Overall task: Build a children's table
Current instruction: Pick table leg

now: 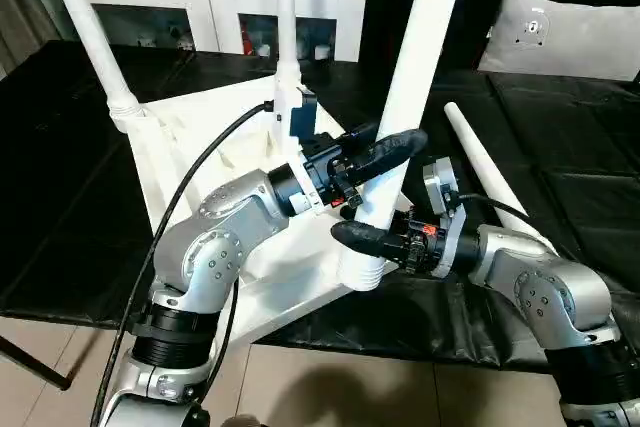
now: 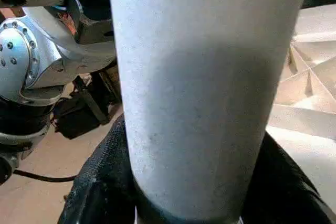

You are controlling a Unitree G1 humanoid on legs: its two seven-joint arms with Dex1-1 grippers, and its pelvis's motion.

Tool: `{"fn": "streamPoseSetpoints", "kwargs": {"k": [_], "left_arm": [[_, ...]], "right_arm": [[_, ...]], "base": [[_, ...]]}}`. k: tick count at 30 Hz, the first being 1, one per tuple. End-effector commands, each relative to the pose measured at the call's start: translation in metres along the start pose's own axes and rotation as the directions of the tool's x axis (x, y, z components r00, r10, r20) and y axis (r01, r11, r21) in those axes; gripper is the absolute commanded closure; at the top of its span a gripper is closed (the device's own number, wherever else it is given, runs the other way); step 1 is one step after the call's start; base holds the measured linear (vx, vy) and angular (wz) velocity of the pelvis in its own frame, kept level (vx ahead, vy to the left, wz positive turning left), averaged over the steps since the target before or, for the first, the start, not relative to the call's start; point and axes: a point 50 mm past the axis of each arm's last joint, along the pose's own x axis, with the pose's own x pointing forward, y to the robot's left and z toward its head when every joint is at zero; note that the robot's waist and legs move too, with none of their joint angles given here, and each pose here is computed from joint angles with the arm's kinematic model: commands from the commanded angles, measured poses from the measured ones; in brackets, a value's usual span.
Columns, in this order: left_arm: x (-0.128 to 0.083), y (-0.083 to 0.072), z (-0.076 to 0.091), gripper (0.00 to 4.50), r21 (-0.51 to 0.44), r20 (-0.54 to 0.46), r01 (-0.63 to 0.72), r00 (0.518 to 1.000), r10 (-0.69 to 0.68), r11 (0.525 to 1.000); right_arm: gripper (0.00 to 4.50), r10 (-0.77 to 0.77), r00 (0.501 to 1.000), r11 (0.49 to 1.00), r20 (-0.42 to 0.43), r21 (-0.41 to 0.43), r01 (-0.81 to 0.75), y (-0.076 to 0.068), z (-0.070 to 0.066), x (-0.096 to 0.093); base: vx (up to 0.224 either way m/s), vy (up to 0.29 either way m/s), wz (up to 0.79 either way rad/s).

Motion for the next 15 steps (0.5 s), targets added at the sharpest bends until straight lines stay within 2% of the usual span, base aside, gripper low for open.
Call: {"fn": "streamPoseSetpoints", "kwargs": {"k": [1, 5, 6, 7, 8, 10, 12, 15], "left_arm": [[0.004, -0.007, 0.002, 2.7, 0.021, -0.008, 0.05, 0.999, -0.05, 0.999], [0.005, -0.01, -0.001, 2.7, 0.019, -0.041, 0.061, 0.997, -0.06, 0.998], [0.008, -0.015, -0.003, 2.35, 0.02, -0.066, 0.089, 0.994, -0.087, 0.996], [0.008, -0.015, -0.003, 2.14, 0.02, -0.066, 0.089, 0.994, -0.087, 0.996], [0.014, -0.023, -0.007, 2.0, 0.021, -0.092, 0.126, 0.988, -0.124, 0.992], [0.016, -0.027, -0.009, 1.98, 0.02, -0.103, 0.144, 0.985, -0.141, 0.989], [0.021, -0.03, -0.013, 1.71, 0.022, -0.119, 0.155, 0.981, -0.152, 0.988], [0.029, -0.037, -0.018, 1.56, 0.032, -0.135, 0.18, 0.975, -0.174, 0.983]], "right_arm": [[2.57, -0.047, 0.999, 0.999, 0.0, -0.024, 0.047, -0.005, 0.0, -0.001], [2.58, -0.083, 0.997, 0.995, -0.005, -0.048, 0.083, -0.009, 0.0, 0.0], [2.58, -0.11, 0.994, 0.992, 0.003, -0.06, 0.11, -0.012, 0.0, 0.003], [2.58, -0.11, 0.994, 0.992, 0.003, -0.06, 0.11, -0.012, 0.0, 0.003], [2.59, -0.149, 0.989, 0.986, 0.011, -0.072, 0.149, -0.015, 0.001, 0.006], [2.59, -0.163, 0.987, 0.984, 0.013, -0.074, 0.164, -0.017, 0.0, 0.008], [2.59, -0.18, 0.984, 0.98, 0.013, -0.081, 0.18, -0.019, 0.0, 0.01], [2.59, -0.2, 0.98, 0.975, 0.008, -0.093, 0.2, -0.02, -0.004, 0.015]], "base": [[0.0, 0.0, 0.0], [0.0, 0.0, 0.0], [0.0, 0.0, 0.0], [0.0, 0.0, 0.0], [0.0, 0.0, 0.0], [0.0, 0.0, 0.0], [0.0, 0.0, 0.0], [0.0, 0.0, 0.0]]}}
